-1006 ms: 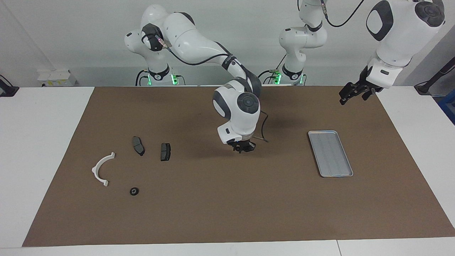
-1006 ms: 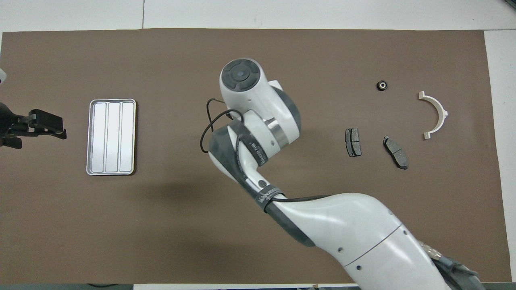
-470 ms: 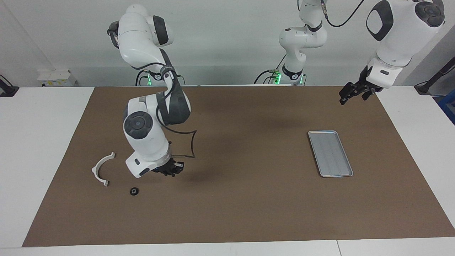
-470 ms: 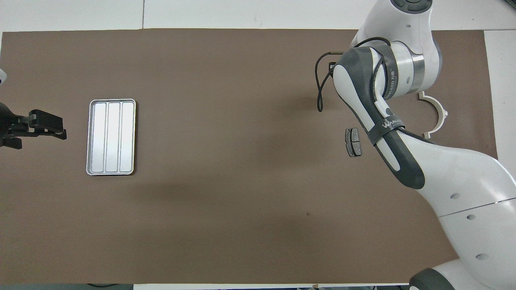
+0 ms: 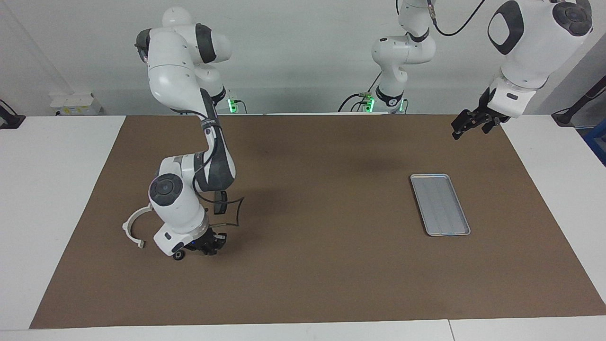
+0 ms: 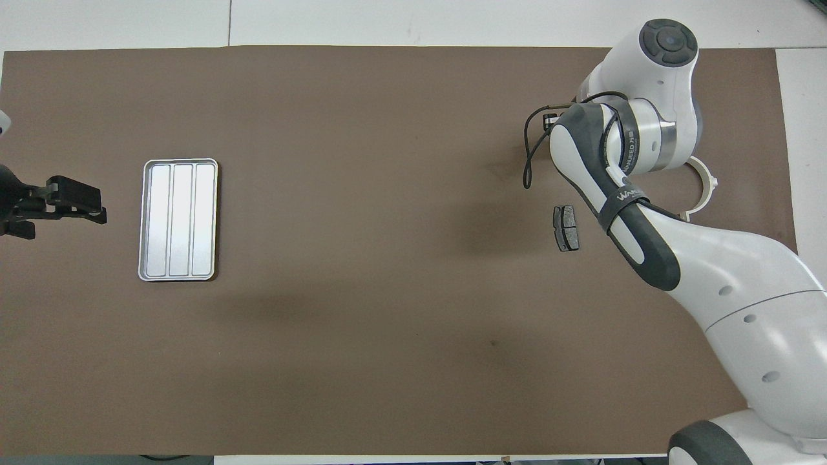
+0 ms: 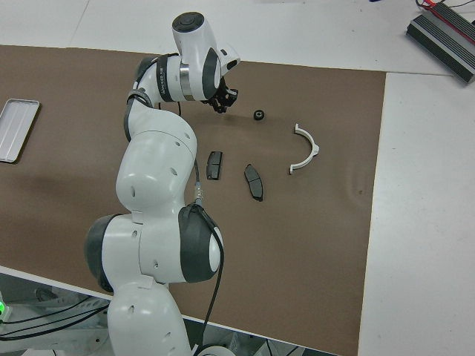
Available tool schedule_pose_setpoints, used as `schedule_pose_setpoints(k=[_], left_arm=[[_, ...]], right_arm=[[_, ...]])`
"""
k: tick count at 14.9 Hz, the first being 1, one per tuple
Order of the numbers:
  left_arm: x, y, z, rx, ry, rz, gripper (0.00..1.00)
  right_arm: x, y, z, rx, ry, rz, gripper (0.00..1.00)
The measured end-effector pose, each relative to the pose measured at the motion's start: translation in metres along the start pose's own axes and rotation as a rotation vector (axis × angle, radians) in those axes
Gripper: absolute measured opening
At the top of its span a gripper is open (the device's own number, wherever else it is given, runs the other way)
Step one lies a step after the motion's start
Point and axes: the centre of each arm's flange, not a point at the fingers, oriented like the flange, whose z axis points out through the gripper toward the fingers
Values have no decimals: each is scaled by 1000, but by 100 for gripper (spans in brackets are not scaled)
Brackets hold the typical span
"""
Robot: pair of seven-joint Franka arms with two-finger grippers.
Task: Place bearing gear from tray to pile
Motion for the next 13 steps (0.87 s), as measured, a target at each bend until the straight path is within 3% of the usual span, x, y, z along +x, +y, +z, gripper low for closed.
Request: schedule_pose_setpoints(k=[5, 6, 12, 13], left_arm=[[0, 0, 0, 0, 0, 0, 100], [0, 0, 0, 0, 0, 0, 100], [0, 0, 0, 0, -1, 0, 100], [0, 0, 0, 0, -1, 0, 100]], right_arm=[[0, 0, -1, 3, 5, -6, 24], [0, -1, -1, 3, 7, -7, 29], [2, -8, -19, 7, 40, -16, 93], [2, -7, -25, 8, 49, -14, 100]])
